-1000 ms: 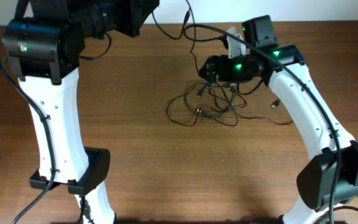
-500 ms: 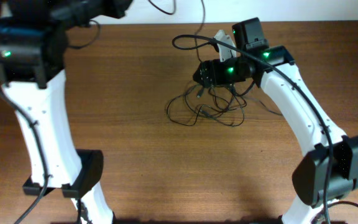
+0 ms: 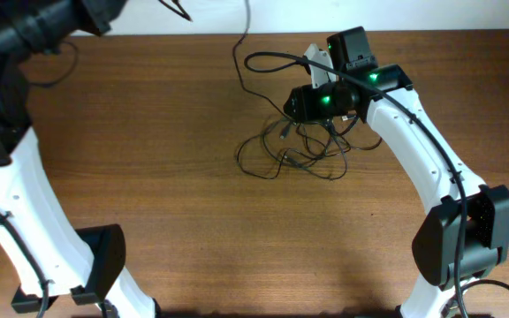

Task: Untangle cables

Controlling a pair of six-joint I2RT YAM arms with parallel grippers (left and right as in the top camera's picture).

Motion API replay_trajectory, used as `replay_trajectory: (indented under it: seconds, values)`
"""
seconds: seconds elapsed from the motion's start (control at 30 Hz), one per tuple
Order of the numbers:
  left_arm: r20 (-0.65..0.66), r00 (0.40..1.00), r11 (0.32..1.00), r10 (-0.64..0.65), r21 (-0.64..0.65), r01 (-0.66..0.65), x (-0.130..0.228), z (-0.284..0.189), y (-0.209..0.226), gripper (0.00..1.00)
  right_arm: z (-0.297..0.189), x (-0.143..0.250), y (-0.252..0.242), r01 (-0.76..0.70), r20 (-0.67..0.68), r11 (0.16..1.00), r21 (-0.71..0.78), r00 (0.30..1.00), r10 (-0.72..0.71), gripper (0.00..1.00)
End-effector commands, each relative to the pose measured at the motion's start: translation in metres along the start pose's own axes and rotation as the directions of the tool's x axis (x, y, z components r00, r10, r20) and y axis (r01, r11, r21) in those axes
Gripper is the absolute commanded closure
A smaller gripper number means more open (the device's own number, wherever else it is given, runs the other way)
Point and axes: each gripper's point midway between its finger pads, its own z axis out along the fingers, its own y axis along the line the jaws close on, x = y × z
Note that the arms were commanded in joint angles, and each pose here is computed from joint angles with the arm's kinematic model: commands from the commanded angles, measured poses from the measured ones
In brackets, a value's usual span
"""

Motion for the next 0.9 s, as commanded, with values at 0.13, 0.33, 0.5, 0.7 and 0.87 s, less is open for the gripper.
replay_trajectory:
  seconds: [0.13,0.33,0.5,0.7,0.87]
  values:
    - [0.321,0.943,0.743,0.087,-0.651,0.152,-0.068,-0.132,0.160,1.00,-0.001,0.018,-0.027,-0.112,-0.046,0.980,0.162,0.992,0.121,0.49]
    - [0.436,0.890,0.263,0.131,-0.881,0.393,-0.050,-0.279,0.234,1.00,-0.006,0.023,-0.042,-0.206,-0.040,0.954,0.216,0.975,0.219,0.49]
    - [0.507,0.848,-0.044,0.156,-0.854,0.518,-0.021,-0.355,0.247,1.00,-0.007,0.025,-0.046,-0.223,-0.044,0.948,0.226,0.970,0.238,0.49]
    - [0.532,0.843,-0.112,0.080,-0.835,0.538,0.003,-0.365,0.259,1.00,-0.007,0.026,-0.046,-0.223,-0.047,0.948,0.226,0.970,0.240,0.48]
    - [0.521,0.852,-0.169,-0.050,-0.845,0.507,0.035,-0.358,0.286,1.00,-0.008,0.030,-0.046,-0.226,-0.060,0.946,0.230,0.968,0.246,0.48]
